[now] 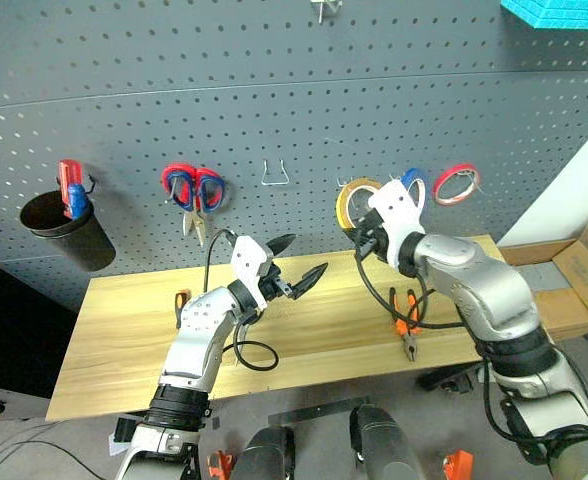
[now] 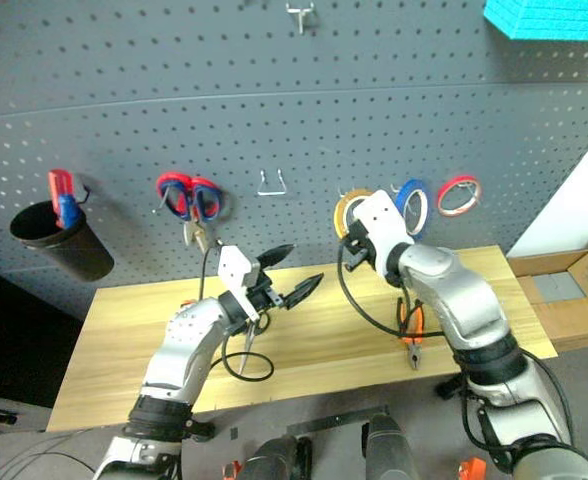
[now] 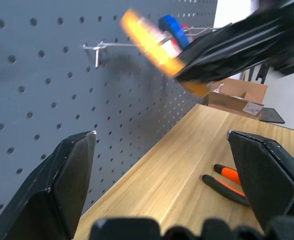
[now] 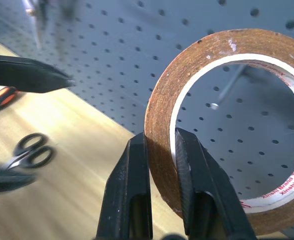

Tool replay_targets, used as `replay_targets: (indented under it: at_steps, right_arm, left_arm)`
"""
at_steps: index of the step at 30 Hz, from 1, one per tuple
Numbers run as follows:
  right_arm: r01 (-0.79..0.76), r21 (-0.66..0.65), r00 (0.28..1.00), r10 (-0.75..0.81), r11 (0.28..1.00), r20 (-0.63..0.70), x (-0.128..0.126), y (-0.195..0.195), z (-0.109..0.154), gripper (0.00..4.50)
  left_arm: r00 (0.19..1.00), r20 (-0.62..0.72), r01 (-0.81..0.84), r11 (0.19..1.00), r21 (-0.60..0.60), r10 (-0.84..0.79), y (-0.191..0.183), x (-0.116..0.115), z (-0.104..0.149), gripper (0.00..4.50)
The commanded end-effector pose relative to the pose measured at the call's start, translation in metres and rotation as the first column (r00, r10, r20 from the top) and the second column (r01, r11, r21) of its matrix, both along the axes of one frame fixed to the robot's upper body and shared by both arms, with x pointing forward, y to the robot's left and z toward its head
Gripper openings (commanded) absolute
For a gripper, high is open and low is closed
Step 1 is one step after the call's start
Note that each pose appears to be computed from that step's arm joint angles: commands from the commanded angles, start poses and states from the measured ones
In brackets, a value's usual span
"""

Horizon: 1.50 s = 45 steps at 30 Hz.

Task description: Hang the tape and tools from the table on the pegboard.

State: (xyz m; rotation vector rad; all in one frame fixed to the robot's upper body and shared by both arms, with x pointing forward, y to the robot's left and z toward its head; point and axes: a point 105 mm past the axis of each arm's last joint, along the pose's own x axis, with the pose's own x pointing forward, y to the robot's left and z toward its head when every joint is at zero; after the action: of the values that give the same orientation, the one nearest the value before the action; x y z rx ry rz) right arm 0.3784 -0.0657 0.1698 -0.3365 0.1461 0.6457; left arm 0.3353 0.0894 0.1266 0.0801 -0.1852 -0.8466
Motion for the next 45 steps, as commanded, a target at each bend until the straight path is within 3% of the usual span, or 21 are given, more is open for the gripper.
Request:
replay_targets:
  at_steps: [1, 9, 12, 13, 17, 20, 22, 24, 27, 32, 37, 45]
  right_arm:
    - [0.002, 0.041, 0.998, -0.005, 0.999, 0.068, 0.014, 0.008, 0.013, 0.83]
    - [-0.011, 0.059, 0.999, 0.008, 0.998, 0.054, 0.008, 0.001, 0.006, 3.33]
    - [-0.003, 0.035, 1.000, 0.002, 0.999, 0.023, -0.009, -0.013, 0.001, 4.29]
    - [-0.054, 0.037, 0.998, 0.055, 0.998, -0.021, -0.026, -0.017, -0.003, 4.45]
    - [-0.173, 0.089, 0.960, 0.188, 0.981, -0.206, -0.080, -0.028, -0.022, 4.45]
    - [-0.068, 0.094, 0.926, 0.098, 0.993, -0.365, -0.101, -0.053, -0.057, 4.45]
    - [0.080, 0.133, 0.907, -0.016, 0.988, -0.420, -0.095, -0.066, -0.068, 4.45]
    - [0.363, 0.055, 0.811, -0.286, 0.930, -0.510, -0.075, -0.098, -0.096, 4.45]
    - [0.547, -0.036, 0.697, -0.479, 0.837, -0.534, -0.064, -0.119, -0.116, 4.45]
    - [0.571, -0.095, 0.661, -0.525, 0.816, -0.537, -0.060, -0.111, -0.131, 4.45]
    - [0.594, -0.045, 0.656, -0.516, 0.803, -0.550, -0.051, -0.103, -0.131, 4.45]
    - [0.607, -0.145, 0.612, -0.577, 0.781, -0.541, -0.034, -0.107, -0.148, 4.45]
  left_arm:
    - [0.999, 0.052, -0.004, 1.000, -0.025, 0.005, 0.001, -0.002, 0.016, 4.50]
    - [0.999, 0.036, 0.019, 1.000, -0.016, -0.018, -0.003, -0.004, 0.012, 4.50]
    - [0.999, 0.024, 0.039, 0.999, 0.001, -0.039, -0.006, -0.008, 0.007, 4.50]
    - [0.999, 0.007, 0.048, 0.999, 0.014, -0.048, -0.006, -0.009, 0.002, 4.50]
    - [0.994, -0.042, 0.099, 0.991, 0.086, -0.096, -0.005, -0.016, -0.015, 4.50]
    - [0.988, -0.117, 0.109, 0.991, 0.071, -0.100, 0.001, -0.020, -0.030, 4.50]
    - [0.985, -0.145, 0.110, 0.989, 0.095, -0.095, 0.007, -0.024, -0.039, 4.50]
    - [0.976, -0.190, 0.129, 0.983, 0.129, -0.103, 0.013, -0.034, -0.051, 4.50]
    - [0.970, -0.223, 0.135, 0.979, 0.151, -0.100, 0.018, -0.043, -0.058, 4.50]
    - [0.966, -0.251, 0.107, 0.985, 0.137, -0.070, 0.024, -0.050, -0.057, 4.50]
    - [0.964, -0.257, 0.110, 0.984, 0.143, -0.070, 0.024, -0.055, -0.056, 4.50]
    - [0.966, -0.250, 0.101, 0.985, 0.137, -0.065, 0.021, -0.056, -0.052, 4.50]
